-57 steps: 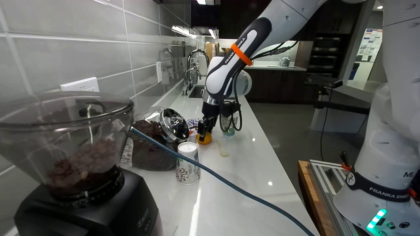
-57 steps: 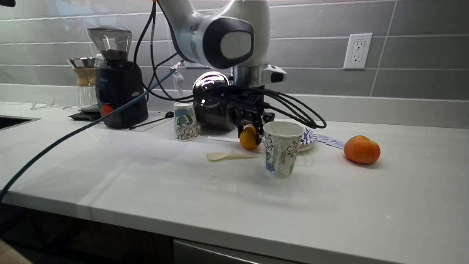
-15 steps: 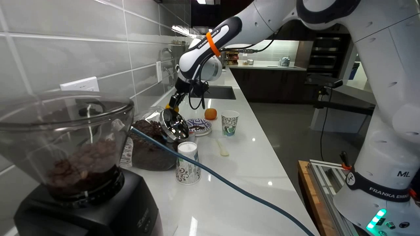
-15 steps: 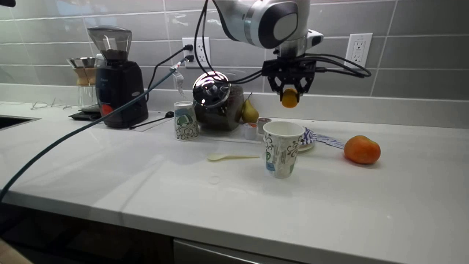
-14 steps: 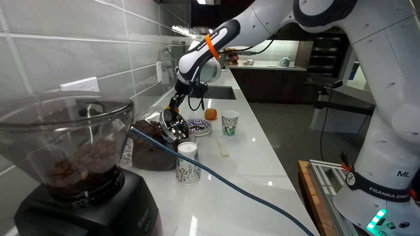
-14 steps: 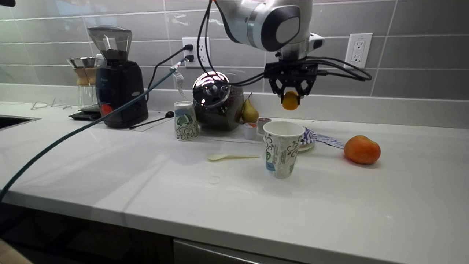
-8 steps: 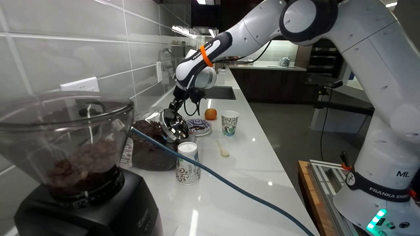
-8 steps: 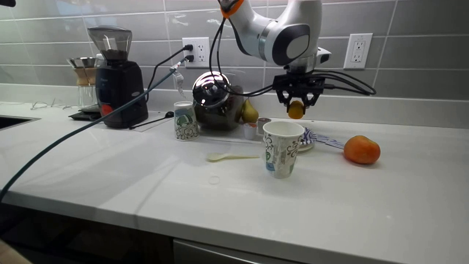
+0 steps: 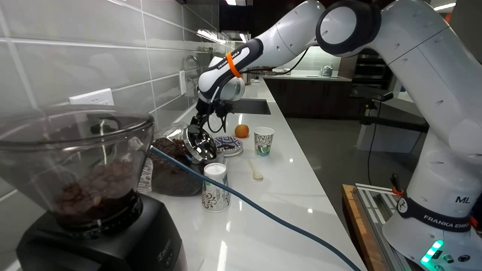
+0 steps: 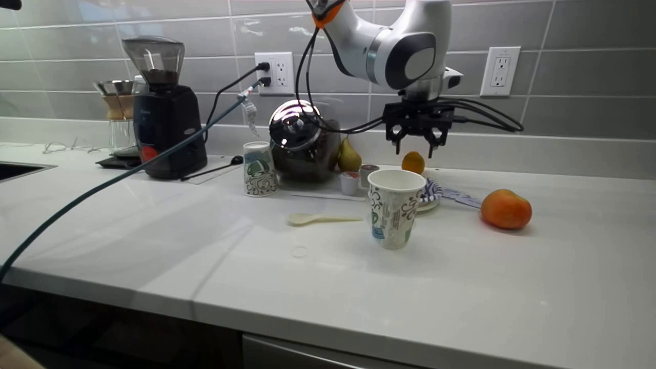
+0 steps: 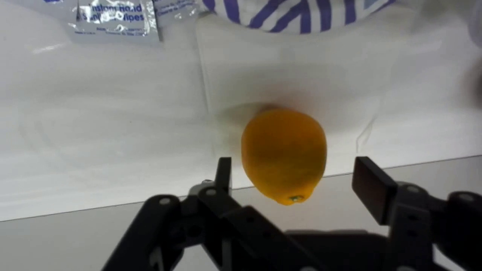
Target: Put the orange in the bowl
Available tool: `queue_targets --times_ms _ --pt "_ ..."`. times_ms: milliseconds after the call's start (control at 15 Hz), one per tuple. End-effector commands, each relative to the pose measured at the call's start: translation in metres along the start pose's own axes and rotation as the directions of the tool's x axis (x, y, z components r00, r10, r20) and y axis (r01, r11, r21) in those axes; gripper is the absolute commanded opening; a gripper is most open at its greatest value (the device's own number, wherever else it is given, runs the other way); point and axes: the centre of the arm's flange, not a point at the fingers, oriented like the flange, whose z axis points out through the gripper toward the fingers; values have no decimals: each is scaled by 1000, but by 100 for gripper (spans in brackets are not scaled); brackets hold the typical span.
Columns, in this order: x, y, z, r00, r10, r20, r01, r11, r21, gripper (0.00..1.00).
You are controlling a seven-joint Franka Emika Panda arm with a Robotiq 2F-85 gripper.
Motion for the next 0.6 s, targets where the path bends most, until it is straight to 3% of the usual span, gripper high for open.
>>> queue_targets --times_ms 0,267,533 --pt "2 -18 -31 997 48 63 -45 998 -51 100" --pt "-6 -52 -74 986 135 97 -126 988 -92 100" --pt "-36 -96 -118 987 157 44 -153 985 -84 100"
